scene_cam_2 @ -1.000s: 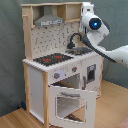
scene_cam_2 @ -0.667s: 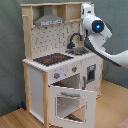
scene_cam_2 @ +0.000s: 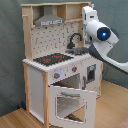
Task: Play with the kitchen
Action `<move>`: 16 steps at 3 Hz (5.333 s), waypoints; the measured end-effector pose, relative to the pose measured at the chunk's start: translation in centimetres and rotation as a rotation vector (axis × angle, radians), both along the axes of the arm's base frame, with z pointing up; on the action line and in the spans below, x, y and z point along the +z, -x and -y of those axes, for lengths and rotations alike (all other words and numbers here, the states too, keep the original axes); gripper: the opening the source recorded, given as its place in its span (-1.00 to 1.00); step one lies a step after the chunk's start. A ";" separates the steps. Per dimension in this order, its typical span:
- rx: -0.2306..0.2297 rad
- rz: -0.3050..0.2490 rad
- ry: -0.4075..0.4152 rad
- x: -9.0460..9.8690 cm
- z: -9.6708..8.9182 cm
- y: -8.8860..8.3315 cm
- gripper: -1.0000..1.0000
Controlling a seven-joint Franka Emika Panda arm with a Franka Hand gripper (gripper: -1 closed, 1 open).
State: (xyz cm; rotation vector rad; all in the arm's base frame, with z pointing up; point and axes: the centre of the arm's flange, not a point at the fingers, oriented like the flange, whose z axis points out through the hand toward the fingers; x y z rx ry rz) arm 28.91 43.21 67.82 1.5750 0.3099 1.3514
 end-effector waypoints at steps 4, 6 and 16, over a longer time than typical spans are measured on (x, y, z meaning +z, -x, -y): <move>0.090 -0.064 0.359 -9.6 -10.6 8.2 1.00; 0.161 -0.161 0.621 -16.5 -14.7 12.4 1.00; 0.543 -0.292 0.600 -40.0 -19.5 15.1 1.00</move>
